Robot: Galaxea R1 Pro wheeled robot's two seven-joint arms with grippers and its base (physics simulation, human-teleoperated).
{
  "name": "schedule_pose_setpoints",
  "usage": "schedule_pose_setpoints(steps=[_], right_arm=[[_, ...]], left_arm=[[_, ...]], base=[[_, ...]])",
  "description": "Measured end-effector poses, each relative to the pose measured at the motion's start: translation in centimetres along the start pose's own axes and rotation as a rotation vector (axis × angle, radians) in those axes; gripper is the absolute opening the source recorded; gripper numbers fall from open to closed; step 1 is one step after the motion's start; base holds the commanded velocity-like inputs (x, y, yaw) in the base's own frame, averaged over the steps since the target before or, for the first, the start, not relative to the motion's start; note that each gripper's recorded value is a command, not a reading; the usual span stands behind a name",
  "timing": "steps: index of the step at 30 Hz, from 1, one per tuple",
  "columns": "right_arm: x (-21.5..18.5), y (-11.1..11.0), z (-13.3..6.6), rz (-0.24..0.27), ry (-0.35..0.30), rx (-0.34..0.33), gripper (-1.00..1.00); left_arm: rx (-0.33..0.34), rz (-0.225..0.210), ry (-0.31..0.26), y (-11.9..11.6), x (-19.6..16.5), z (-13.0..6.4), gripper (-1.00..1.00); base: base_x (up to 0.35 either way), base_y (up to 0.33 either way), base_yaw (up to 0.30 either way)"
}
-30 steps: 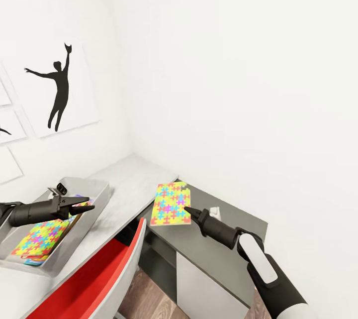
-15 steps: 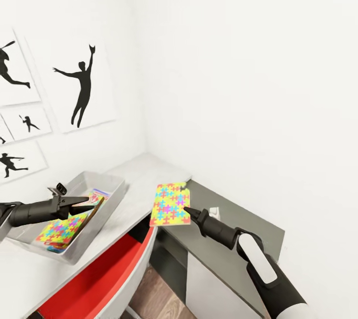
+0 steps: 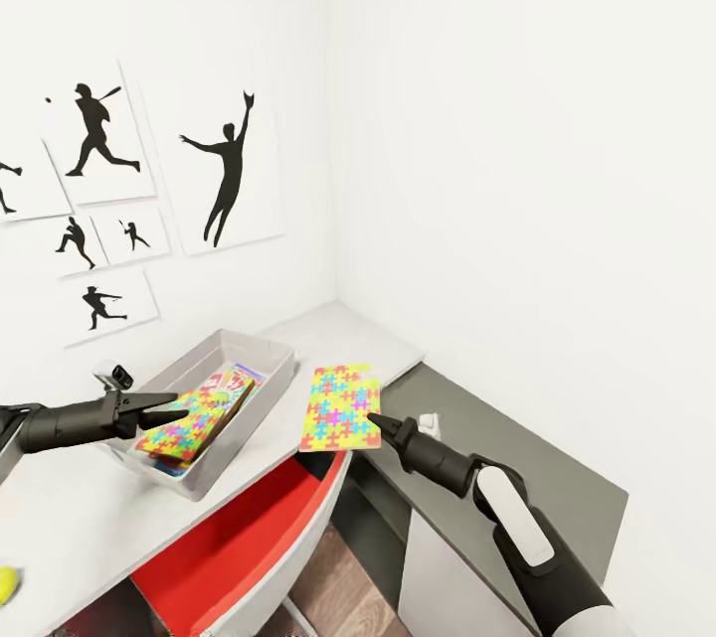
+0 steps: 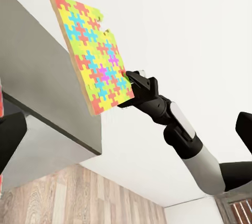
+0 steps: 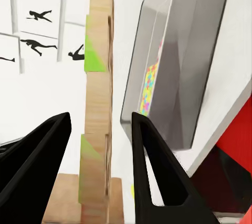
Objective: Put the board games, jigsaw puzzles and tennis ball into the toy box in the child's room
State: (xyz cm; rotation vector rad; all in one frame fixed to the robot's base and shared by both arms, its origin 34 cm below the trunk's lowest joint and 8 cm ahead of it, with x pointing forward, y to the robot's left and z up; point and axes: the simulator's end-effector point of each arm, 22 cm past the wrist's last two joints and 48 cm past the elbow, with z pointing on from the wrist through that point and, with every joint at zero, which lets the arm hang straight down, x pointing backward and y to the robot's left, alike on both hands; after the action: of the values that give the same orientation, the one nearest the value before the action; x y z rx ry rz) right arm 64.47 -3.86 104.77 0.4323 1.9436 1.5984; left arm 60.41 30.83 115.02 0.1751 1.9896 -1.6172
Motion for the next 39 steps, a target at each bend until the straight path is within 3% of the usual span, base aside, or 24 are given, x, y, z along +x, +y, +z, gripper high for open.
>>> schedule_pose_setpoints(steps=[32,39], right_arm=[[0.03,-0.02,-0.03,0.0,0.001,0.001,-1.0],[-0.08,-0.03,-0.11,0.0,-0.001,0.001,-1.0]], left_arm=[[0.0,-0.002,-0.005,0.06,-0.02,-0.13,1.0],[0.0,-0.001,-0.007,0.09,-0.01,-0.16,1.0]], base=[[0.129,0.054,0.291],[0.244,0.036,0.072]])
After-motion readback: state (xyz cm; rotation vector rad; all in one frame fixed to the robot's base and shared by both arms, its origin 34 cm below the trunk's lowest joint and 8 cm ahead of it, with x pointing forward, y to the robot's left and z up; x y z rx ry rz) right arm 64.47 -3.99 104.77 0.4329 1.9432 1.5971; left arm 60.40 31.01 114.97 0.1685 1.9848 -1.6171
